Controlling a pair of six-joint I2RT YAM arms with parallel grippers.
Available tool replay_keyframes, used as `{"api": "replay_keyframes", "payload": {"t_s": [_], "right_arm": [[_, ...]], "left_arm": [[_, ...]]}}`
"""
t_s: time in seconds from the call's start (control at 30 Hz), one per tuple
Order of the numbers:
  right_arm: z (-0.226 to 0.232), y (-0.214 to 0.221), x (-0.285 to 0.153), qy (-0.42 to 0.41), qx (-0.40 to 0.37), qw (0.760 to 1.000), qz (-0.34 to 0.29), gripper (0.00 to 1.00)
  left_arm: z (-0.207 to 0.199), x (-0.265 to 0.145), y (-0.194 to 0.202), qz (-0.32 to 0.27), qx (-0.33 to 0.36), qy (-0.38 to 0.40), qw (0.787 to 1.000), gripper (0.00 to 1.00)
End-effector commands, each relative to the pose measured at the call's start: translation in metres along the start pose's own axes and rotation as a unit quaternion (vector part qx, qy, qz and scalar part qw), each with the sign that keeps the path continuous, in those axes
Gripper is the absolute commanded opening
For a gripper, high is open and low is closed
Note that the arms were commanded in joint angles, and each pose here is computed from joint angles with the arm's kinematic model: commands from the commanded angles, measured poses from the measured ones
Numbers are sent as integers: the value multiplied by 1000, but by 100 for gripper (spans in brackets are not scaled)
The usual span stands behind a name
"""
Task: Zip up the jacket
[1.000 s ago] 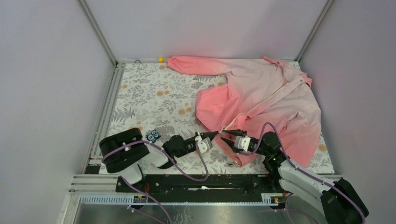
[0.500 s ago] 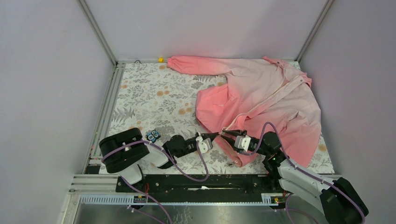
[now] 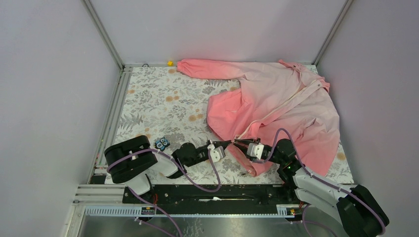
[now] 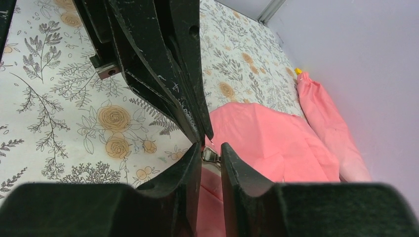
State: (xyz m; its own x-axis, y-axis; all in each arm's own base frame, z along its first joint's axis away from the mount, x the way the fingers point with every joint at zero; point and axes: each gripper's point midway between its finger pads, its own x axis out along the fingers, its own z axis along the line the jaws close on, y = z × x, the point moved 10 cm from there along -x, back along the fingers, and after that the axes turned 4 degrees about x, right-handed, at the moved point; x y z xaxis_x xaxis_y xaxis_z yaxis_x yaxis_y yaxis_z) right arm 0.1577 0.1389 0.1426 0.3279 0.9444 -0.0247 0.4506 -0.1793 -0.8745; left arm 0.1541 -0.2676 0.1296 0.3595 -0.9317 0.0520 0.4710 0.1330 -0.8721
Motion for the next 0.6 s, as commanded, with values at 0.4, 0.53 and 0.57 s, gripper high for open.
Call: {"api": "replay_keyframes", "payload": {"t_s": [0.4,0.53,0.57], "right_arm": [[-12,-18,7,35,87,995,-17,0],[-13,-20,8,70,167,983,-14,0],[-14,-20,8,88,193,977,-13,0]], "left_arm": [[10,9,-25,-62,5,-9,998,0],[11,9,-25,-62,6,-9,998,0],[11,9,-26,-62,7,-10,998,0]]}}
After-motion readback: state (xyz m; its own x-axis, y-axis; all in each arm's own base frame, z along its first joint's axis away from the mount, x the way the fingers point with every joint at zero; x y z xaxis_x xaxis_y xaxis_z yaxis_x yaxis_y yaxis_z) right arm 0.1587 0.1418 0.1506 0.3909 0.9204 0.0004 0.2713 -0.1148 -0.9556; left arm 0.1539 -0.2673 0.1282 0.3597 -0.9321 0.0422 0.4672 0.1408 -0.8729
